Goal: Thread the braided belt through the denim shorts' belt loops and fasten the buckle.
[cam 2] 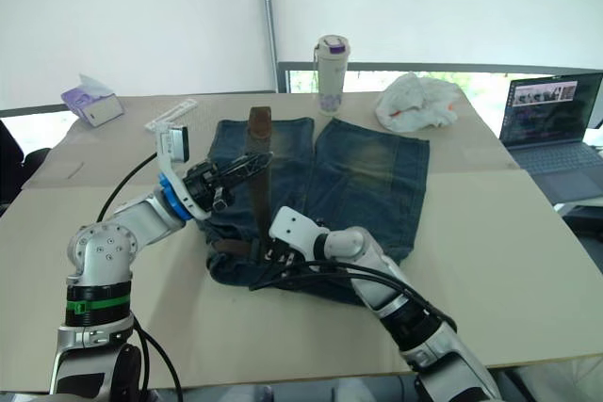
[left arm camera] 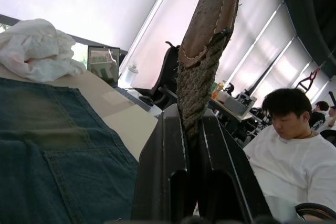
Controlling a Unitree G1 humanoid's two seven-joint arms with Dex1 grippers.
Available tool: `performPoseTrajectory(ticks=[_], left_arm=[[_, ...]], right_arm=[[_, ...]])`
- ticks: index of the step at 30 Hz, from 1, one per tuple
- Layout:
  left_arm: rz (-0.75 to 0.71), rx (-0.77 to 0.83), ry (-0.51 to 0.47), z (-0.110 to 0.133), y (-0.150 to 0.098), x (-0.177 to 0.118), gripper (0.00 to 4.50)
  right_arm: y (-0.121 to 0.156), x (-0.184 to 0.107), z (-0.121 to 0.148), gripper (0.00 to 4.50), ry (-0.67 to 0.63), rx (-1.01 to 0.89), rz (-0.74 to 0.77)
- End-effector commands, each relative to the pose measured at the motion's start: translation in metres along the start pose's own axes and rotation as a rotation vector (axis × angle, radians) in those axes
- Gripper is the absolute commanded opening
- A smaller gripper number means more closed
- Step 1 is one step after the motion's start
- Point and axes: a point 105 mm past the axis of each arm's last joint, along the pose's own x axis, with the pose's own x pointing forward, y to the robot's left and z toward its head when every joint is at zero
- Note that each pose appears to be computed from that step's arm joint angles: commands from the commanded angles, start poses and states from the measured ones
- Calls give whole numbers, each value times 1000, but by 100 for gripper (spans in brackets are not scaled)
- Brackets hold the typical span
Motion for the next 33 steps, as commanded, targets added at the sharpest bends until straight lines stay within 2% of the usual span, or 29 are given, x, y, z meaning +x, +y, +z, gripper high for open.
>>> performPoseTrajectory(ticks=[1,3,7,12,14,23,25,33], left_arm=[[-133,82,-43,16,-34,28,0],[-162,83,-10,6,-41,40,0],[-240,136,163,-29,-54,57,0],[-387,152,308,-71,-85,74,0],[-400,135,349,-84,-91,79,0],[-376,79,382,-111,-95,86,0],[-360,68,364,-109,-92,85,0],[-188,38,240,-81,-48,72,0]], right_arm=[[14,11,-46,4,146,90,22],[8,12,-44,4,122,90,-18],[-1,13,-33,4,23,104,-87],[7,7,-41,4,-1,119,-97],[7,5,-42,4,-12,125,-107],[7,2,-40,4,-30,99,-118],[6,1,-35,4,-59,97,-130],[2,0,-17,4,-168,61,-165]])
